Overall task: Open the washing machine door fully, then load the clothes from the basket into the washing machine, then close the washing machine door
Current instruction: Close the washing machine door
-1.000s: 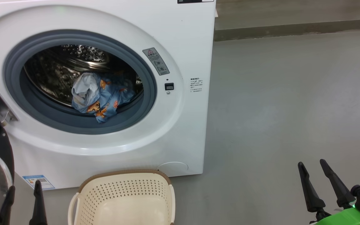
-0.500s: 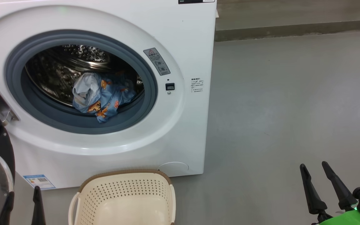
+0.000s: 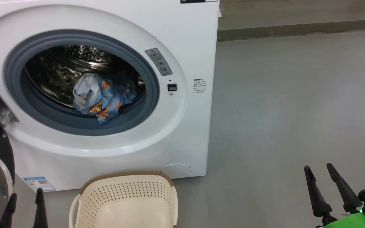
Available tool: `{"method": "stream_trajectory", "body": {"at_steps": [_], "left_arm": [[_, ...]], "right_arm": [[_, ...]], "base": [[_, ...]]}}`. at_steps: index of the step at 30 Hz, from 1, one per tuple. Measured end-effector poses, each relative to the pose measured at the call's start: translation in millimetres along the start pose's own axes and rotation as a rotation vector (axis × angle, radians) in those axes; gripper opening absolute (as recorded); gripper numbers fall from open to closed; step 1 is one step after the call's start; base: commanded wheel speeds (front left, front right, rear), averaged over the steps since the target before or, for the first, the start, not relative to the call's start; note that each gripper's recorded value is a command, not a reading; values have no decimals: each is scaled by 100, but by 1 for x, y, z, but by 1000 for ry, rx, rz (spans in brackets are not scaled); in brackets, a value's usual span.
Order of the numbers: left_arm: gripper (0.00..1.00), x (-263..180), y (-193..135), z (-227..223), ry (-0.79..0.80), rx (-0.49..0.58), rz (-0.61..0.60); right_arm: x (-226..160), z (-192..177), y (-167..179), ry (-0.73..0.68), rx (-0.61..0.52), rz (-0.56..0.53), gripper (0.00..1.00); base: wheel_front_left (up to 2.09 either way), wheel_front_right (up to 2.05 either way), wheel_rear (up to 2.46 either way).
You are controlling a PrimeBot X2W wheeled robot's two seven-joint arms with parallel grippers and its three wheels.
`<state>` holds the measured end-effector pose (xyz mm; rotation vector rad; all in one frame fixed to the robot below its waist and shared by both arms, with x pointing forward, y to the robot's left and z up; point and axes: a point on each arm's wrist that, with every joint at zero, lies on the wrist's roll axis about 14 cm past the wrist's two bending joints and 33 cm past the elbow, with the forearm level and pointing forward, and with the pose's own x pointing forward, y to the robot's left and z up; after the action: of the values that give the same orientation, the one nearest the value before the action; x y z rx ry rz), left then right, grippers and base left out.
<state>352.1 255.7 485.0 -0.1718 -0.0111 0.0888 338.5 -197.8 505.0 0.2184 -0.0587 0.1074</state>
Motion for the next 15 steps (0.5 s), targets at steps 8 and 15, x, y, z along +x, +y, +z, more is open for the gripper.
{"method": "stream_trajectory", "body": {"at_steps": [8, 15], "left_arm": [[100, 0, -1, -2, 6, -21, 0], [100, 0, -1, -3, 10, -20, 0]], "right_arm": [[1, -1, 0, 5, 0, -1, 100], [1, -2, -1, 6, 0, -1, 100]], "base": [[-11, 11, 0], [-75, 75, 0]]}}
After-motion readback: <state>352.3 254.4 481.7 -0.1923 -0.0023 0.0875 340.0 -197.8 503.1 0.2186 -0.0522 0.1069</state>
